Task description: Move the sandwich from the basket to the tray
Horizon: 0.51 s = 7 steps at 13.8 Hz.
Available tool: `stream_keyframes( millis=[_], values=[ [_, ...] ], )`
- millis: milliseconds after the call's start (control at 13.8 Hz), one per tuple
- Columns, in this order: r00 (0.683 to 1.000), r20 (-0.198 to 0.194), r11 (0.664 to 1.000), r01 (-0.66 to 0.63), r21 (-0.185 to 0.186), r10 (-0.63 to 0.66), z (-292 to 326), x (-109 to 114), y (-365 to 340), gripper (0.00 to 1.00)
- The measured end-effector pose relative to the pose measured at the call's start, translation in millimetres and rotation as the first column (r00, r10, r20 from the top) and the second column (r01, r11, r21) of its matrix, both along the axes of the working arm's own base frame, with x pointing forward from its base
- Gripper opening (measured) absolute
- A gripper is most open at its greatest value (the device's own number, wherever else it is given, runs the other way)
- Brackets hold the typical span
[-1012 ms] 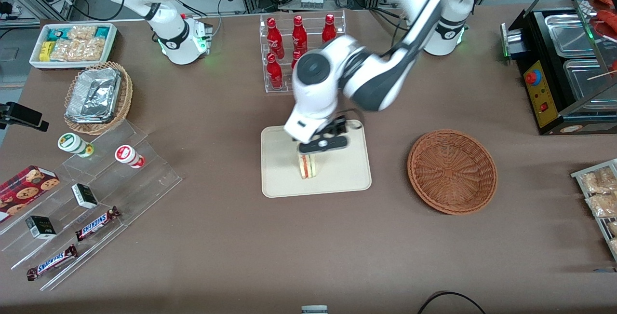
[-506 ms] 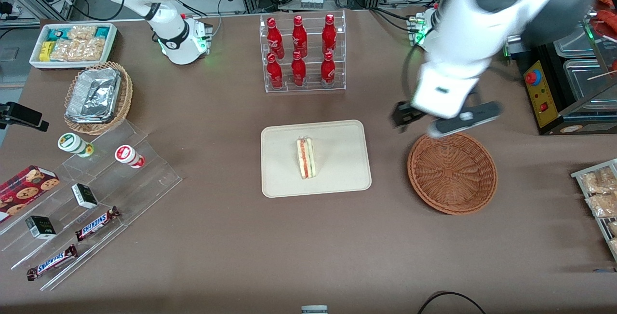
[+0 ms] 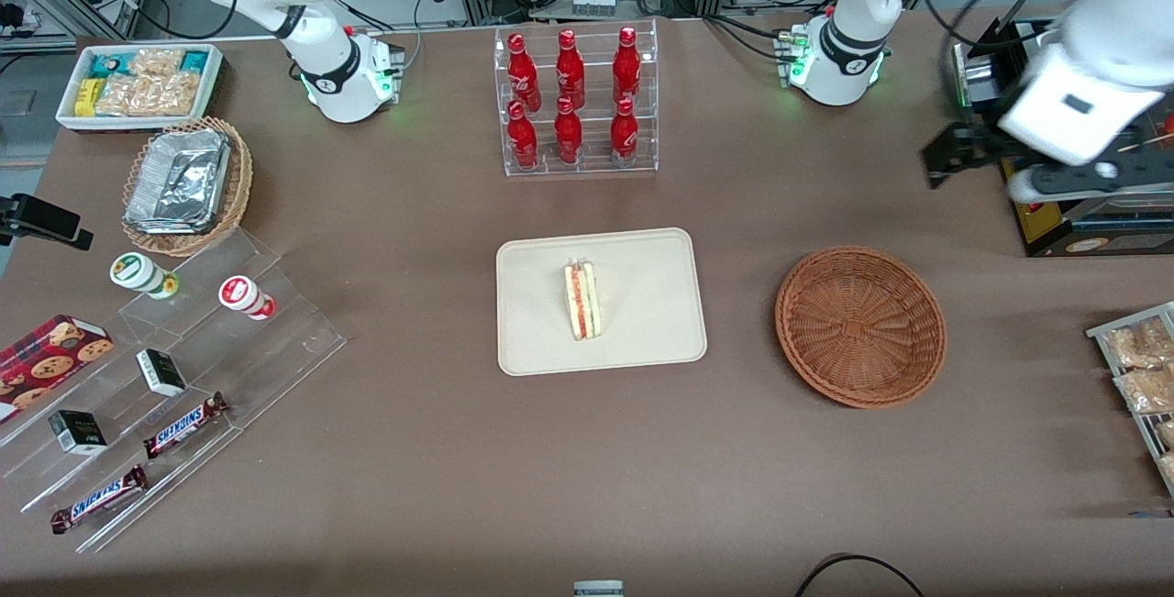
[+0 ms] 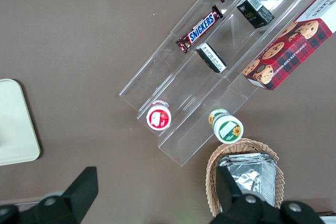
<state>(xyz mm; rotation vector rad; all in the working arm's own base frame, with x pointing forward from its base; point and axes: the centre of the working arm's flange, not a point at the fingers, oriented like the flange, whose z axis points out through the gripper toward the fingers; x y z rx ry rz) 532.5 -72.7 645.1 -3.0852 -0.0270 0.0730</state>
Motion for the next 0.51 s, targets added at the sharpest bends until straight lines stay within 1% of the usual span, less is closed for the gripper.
stream_keyframes(
  millis=[145, 506],
  values=[
    [0.999, -0.003, 0.999, 0.043, -0.006, -0.043, 0.2, 4.1, 33.6, 1.00],
    [0.999, 0.000, 0.999, 0.041, -0.012, -0.041, -1.1, 16.6, 50.7, 1.00]
  ],
)
